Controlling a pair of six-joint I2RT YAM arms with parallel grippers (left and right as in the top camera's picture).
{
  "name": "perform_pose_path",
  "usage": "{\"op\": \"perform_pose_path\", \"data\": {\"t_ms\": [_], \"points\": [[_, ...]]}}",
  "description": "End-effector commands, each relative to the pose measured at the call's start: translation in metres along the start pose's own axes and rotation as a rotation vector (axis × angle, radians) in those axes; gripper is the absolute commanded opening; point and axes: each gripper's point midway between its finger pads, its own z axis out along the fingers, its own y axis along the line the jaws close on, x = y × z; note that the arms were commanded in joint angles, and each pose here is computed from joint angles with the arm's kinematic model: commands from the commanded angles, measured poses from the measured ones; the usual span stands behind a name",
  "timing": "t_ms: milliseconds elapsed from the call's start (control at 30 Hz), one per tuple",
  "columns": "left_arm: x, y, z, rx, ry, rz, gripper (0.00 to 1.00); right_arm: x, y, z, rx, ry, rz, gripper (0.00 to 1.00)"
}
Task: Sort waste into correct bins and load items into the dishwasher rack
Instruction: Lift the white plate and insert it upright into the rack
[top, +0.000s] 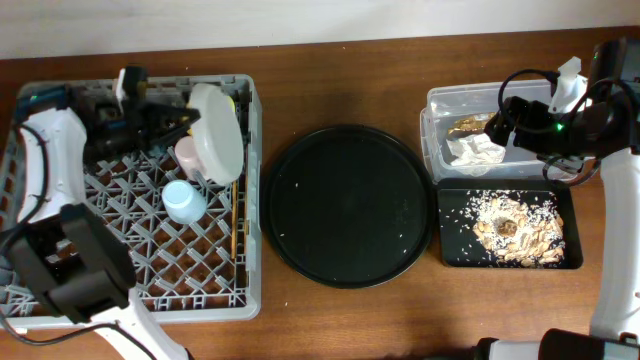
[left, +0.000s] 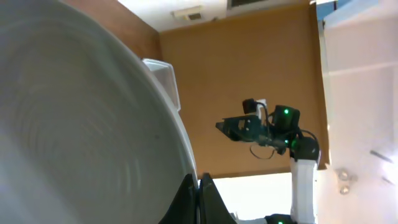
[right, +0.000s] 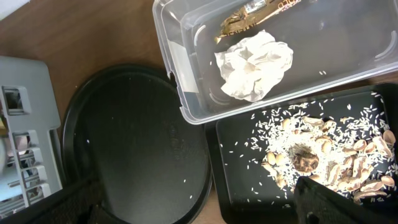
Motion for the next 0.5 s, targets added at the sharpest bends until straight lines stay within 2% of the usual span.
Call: {"op": "perform_pose_path", "data": {"t_ms": [0, 200, 267, 467], "points": [[0.002, 0.006, -0.007, -0.025, -0.005, 0.04, 0.0, -0.003, -0.001, -0.003, 0.004, -0.014, 0.005, 0.99], [0.001, 0.008, -0.005, -0.03, 0.0, 0.065, 0.01, -0.003, -0.001, -0.003, 0.004, -0.014, 0.005, 0.99], [0.006, 0.014, 0.001, -0.064, 0.036, 0.075, 0.04, -0.003, -0.001, -0.003, 0.004, -0.014, 0.005, 0.99], [0.013, 0.014, 0.024, -0.059, 0.095, 0.129, 0.03, -0.003, -0.001, -0.003, 0.004, -0.014, 0.005, 0.99]]}}
